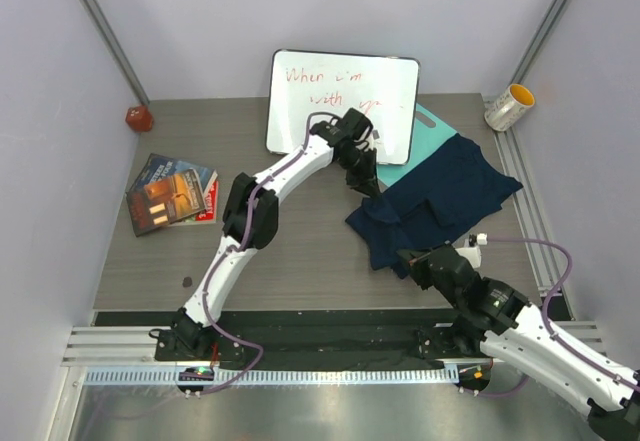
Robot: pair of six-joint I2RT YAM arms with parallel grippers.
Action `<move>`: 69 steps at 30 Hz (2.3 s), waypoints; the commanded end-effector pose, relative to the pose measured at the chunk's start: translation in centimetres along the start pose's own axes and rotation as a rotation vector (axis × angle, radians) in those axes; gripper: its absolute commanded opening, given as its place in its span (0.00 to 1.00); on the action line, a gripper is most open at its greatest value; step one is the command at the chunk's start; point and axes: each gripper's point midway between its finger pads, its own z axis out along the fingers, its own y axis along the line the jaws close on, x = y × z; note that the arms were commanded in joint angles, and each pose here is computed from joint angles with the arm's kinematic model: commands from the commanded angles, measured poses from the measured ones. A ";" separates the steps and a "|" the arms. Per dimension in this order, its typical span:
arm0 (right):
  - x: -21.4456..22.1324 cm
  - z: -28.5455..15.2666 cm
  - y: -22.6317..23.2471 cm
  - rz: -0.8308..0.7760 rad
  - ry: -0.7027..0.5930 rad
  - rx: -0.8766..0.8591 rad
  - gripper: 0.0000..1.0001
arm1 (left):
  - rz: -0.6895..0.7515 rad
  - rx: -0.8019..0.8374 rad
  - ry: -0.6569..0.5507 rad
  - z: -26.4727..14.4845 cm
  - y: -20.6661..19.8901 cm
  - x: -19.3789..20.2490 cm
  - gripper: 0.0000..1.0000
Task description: Fold and stack the t-shirts
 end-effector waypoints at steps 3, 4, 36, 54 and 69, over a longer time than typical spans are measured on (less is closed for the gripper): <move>-2.1 1.0 -1.7 0.014 -0.129 0.067 0.01 | 0.067 0.058 -0.041 1.2 -1.4 -1.3 0.01; -2.3 1.0 -1.5 0.013 -0.139 0.068 0.01 | 0.074 0.060 -0.044 1.3 -1.3 -1.5 0.01; -4.6 1.7 -0.2 -0.053 -0.303 0.126 0.68 | 0.065 -0.030 -0.149 1.0 2.5 -4.6 0.40; -3.1 3.3 3.9 -0.205 -0.226 0.209 0.70 | 0.062 0.018 -0.172 -5.3 2.4 -2.0 0.40; -4.8 4.8 1.1 -0.187 -0.232 0.316 0.69 | 0.076 0.116 -0.044 -1.8 0.3 2.1 0.40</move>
